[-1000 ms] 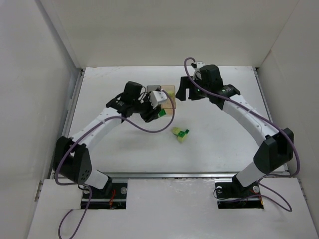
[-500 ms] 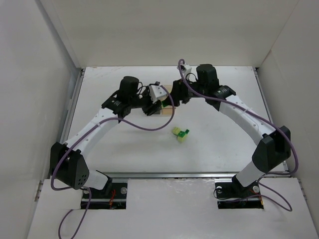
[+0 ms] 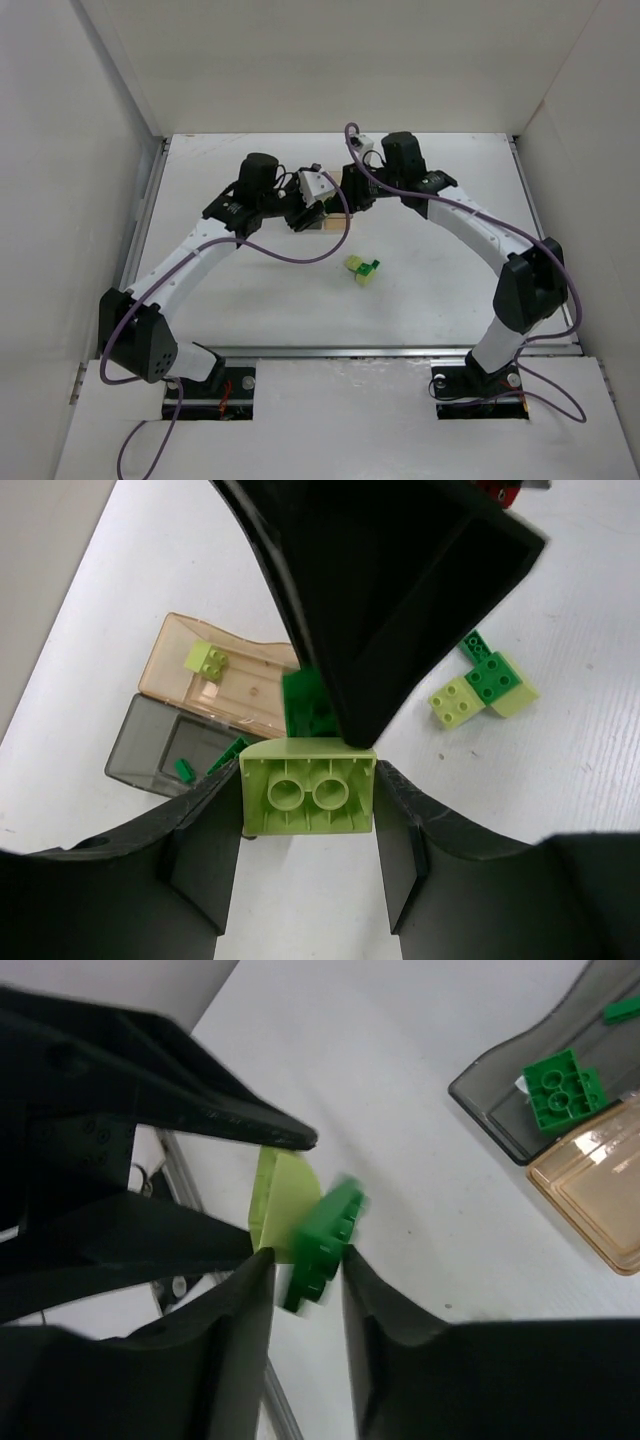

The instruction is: Sort the legos into containers by color

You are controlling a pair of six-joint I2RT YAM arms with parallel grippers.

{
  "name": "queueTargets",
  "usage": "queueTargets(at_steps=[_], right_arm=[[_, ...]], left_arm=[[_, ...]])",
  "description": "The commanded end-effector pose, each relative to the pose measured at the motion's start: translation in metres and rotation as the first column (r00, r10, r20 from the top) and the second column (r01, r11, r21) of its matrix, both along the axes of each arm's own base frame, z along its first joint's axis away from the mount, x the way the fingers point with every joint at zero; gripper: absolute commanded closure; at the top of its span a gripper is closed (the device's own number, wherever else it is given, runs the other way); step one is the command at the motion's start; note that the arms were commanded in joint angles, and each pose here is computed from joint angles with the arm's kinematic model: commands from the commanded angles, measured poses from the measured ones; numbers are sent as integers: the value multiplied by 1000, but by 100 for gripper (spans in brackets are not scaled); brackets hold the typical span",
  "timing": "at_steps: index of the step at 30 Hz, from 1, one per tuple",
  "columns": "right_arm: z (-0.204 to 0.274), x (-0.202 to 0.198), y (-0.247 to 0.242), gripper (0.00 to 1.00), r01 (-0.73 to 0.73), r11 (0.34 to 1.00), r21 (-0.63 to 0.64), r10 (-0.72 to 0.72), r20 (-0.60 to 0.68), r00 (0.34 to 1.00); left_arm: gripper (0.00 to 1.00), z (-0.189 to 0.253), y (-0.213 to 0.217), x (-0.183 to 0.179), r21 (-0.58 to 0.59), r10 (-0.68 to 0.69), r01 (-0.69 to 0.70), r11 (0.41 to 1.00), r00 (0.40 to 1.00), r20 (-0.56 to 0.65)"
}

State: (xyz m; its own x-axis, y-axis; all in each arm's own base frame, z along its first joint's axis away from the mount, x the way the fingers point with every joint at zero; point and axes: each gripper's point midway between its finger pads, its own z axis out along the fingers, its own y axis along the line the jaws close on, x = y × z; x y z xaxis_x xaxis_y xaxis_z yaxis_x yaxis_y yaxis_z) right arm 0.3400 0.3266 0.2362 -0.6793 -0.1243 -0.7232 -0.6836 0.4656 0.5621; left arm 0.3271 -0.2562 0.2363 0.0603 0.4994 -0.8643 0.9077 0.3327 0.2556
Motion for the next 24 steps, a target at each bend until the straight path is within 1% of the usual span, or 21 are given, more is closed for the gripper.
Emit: queueTargets(at_steps=[1, 2, 3, 4, 6, 7, 9, 10, 11, 12, 14, 17, 18, 19, 20, 21, 23, 24], right_arm=[[17, 6, 11, 65, -37, 999, 36, 35, 48, 998], [14, 5, 14, 76, -50, 998, 47, 48, 33, 998], [22, 4, 16, 95, -75, 995, 68, 72, 48, 996], [18, 4, 17, 100, -71, 995, 67, 69, 31, 997], [22, 7, 19, 100, -69, 994, 79, 65, 44, 997], [23, 17, 17, 100, -13, 998, 65, 9, 54, 998], [14, 31, 13, 100, 83, 996, 36, -84, 31, 996], [7, 45, 9, 100, 155, 988, 9, -156, 36, 987], [9, 55, 9, 100, 198, 980, 6, -198, 38, 979], [-6, 64, 10, 100, 237, 971, -16, -238, -10, 971], [-17, 87, 16, 100, 298, 954, -35, -300, -50, 953], [-32, 103, 30, 100, 333, 940, -76, -337, -53, 940], [-24, 114, 34, 100, 351, 934, -66, -353, -32, 935], [-48, 116, 39, 97, 348, 931, -112, -356, -59, 933], [-53, 121, 40, 92, 354, 927, -124, -364, -62, 929], [-58, 126, 39, 83, 372, 918, -141, -382, -59, 922], [-60, 135, 38, 72, 399, 902, -163, -412, -49, 910], [-61, 137, 36, 53, 413, 895, -168, -425, -41, 904]], left_arm=[[100, 49, -6, -3, -76, -31, 41, 996, 991, 128], [100, 49, -6, -3, -76, -31, 41, 996, 991, 129], [100, 49, -6, -3, -76, -31, 41, 996, 991, 129], [100, 49, -5, -2, -73, -23, 33, 997, 991, 130], [100, 49, -5, -2, -77, -20, 29, 997, 992, 123], [100, 45, -5, -3, -73, -20, 29, 997, 993, 114], [100, 45, -4, -1, -70, -12, 20, 997, 993, 116], [100, 45, -4, -1, -70, -12, 20, 997, 993, 116], [100, 44, -3, 0, -71, 1, 6, 997, 994, 109], [100, 48, -2, -2, -76, 2, 7, 997, 993, 118], [100, 52, -1, -4, -90, 10, 0, 996, 994, 111], [100, 52, 3, -1, -92, 32, -23, 995, 994, 104], [100, 52, 4, -3, -93, 33, -23, 995, 994, 106], [100, 47, 5, -3, -88, 45, -37, 995, 995, 91], [100, 50, 7, -3, -89, 56, -47, 995, 993, 101], [100, 45, 8, -3, -84, 56, -48, 995, 994, 92], [100, 44, 11, 0, -76, 78, -71, 995, 992, 96], [100, 44, 14, 2, -76, 87, -80, 994, 992, 96]])
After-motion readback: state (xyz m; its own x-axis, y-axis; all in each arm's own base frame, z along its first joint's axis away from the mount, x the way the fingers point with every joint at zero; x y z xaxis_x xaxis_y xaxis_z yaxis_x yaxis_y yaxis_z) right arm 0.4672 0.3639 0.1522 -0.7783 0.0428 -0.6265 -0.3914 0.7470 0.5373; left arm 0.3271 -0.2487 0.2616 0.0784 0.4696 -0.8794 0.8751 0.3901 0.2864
